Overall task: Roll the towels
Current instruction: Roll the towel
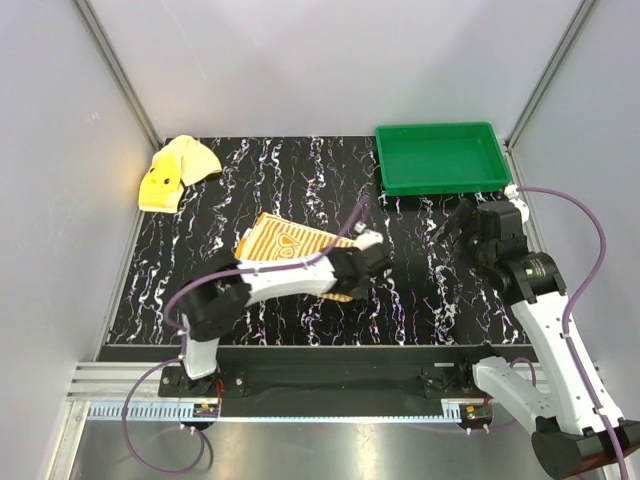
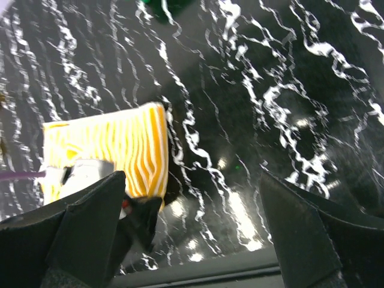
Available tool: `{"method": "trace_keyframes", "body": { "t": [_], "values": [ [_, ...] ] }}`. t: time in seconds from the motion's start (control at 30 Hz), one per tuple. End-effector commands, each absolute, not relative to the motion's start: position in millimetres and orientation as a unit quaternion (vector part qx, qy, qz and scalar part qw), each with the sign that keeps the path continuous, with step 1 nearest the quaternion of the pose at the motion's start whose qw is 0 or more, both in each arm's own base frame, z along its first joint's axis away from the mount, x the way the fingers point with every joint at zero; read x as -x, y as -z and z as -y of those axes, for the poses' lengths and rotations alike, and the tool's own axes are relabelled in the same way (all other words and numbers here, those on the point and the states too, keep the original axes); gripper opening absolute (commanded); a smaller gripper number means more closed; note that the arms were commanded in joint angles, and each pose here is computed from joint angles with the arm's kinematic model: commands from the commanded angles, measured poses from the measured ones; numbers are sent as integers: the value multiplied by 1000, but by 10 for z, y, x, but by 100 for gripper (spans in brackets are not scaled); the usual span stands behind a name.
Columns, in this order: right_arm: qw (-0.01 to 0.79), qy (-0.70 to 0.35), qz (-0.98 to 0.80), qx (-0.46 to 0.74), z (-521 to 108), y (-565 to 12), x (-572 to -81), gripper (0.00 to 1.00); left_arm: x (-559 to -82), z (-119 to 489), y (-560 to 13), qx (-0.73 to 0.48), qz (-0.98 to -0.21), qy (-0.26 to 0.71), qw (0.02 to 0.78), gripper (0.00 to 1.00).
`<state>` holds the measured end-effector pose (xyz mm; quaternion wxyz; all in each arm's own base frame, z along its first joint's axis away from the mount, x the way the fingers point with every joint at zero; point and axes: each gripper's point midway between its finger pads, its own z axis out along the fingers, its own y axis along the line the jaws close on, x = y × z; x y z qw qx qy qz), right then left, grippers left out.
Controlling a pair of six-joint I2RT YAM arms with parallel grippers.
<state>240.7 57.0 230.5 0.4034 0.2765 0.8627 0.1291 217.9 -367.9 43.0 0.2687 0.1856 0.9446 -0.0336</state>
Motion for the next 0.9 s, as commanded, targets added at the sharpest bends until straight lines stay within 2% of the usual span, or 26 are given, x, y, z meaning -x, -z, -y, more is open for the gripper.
{"method": "trace_keyframes", "body": {
  "t": [0.0,0.07,0.23,0.47,0.63,0.87],
  "values": [
    [416,-164,-855,-262,-680,-2498,-2548,100,-2254,3877,-841,-109,-941,188,260,0],
    [414,-228,-848,-238,-918,-2571,-2626,100,-2178,3877,-904,-87,-933,255,240,0],
    [377,-355,-833,-193,-1401,-2510,-2644,100,-2222,3709,-1070,-32,-916,329,229,0],
    [285,-433,-840,-161,-1772,-2102,-2617,100,-2208,3437,-1100,52,-898,386,204,0],
    [268,-486,-816,-161,-1922,-1986,-2660,100,-2212,3246,-1043,110,-882,421,181,0],
    [237,-509,-813,-153,-2046,-1729,-2728,99,-2210,3032,-938,181,-864,449,140,0]
  ]
}}
